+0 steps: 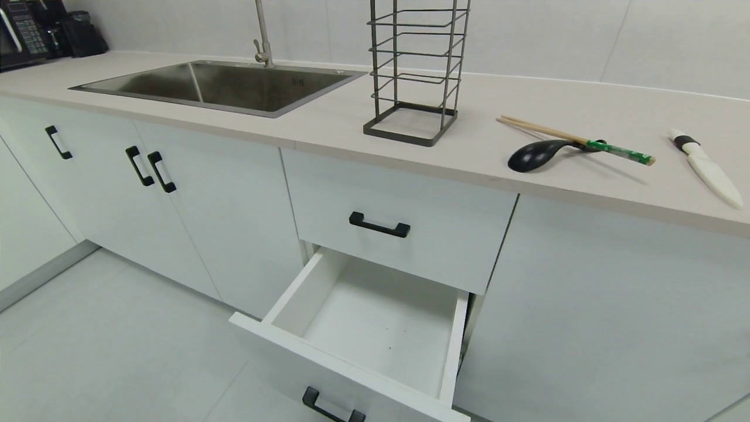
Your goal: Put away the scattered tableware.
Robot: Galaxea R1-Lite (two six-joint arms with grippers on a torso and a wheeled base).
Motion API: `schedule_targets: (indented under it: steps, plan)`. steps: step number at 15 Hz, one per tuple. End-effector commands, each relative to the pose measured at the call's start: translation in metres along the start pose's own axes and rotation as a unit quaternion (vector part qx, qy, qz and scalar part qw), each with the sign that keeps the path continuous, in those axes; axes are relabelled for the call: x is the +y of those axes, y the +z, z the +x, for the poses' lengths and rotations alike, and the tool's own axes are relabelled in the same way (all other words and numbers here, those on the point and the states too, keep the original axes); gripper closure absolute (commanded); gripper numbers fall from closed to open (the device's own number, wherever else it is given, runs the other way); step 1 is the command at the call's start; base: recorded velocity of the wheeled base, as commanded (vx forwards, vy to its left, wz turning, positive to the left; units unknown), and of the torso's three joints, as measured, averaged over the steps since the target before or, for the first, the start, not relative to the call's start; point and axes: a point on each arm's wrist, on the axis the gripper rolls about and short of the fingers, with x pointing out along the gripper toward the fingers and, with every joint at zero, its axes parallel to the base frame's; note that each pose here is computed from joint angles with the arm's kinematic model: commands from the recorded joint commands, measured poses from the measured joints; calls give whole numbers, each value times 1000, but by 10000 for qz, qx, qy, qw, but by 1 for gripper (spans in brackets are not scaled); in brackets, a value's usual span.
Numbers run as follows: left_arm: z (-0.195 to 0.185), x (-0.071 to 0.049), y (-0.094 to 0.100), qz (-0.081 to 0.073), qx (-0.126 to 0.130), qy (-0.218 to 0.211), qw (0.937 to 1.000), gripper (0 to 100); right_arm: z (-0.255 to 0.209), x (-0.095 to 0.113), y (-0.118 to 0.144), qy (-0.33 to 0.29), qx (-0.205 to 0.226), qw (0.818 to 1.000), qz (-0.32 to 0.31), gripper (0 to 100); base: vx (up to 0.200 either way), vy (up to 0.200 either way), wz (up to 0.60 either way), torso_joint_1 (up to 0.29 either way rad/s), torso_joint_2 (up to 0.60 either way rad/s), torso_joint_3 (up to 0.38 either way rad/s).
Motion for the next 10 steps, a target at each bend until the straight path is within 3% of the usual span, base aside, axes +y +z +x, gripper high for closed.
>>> schedule_targets:
  steps: [1, 5, 10]
  plan:
    - [0, 0, 0, -1, -2, -6, 10000, 0, 0, 0, 0, 0, 7, 10000, 0, 100, 0, 0, 0, 0, 0, 0]
    - [0, 0, 0, -1, -2, 9, 10000, 0, 0, 0, 0, 0, 7, 10000, 0, 100, 0, 0, 0, 194, -127, -94]
    - [0, 0, 0, -1, -2, 17, 10000, 0, 0, 0, 0, 0, 7, 10000, 0, 100, 0, 0, 0, 238, -574, -230]
